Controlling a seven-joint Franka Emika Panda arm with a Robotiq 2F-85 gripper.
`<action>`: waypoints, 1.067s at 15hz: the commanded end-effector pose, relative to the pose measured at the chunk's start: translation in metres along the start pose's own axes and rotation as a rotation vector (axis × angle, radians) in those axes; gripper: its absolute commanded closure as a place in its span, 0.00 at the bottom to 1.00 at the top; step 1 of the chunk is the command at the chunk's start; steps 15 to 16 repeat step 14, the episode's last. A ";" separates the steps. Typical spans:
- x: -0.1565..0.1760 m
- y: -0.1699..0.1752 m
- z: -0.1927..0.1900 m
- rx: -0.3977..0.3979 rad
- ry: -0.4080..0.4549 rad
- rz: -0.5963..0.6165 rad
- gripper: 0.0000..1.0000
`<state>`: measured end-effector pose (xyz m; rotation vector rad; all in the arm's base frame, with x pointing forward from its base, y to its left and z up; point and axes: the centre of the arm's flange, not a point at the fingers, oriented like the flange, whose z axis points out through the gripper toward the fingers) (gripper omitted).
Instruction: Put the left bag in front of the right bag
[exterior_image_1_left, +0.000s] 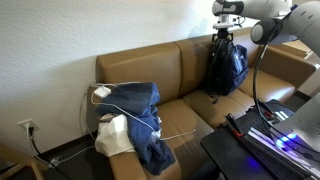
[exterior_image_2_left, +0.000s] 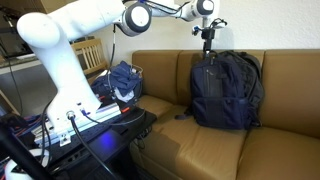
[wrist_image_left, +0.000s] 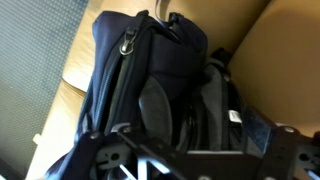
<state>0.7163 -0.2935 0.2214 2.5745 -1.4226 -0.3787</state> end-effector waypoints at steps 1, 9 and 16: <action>0.002 0.012 -0.004 -0.173 -0.065 0.084 0.00; 0.007 0.041 -0.015 -0.264 -0.069 0.235 0.00; -0.013 0.038 -0.037 0.004 -0.057 0.182 0.00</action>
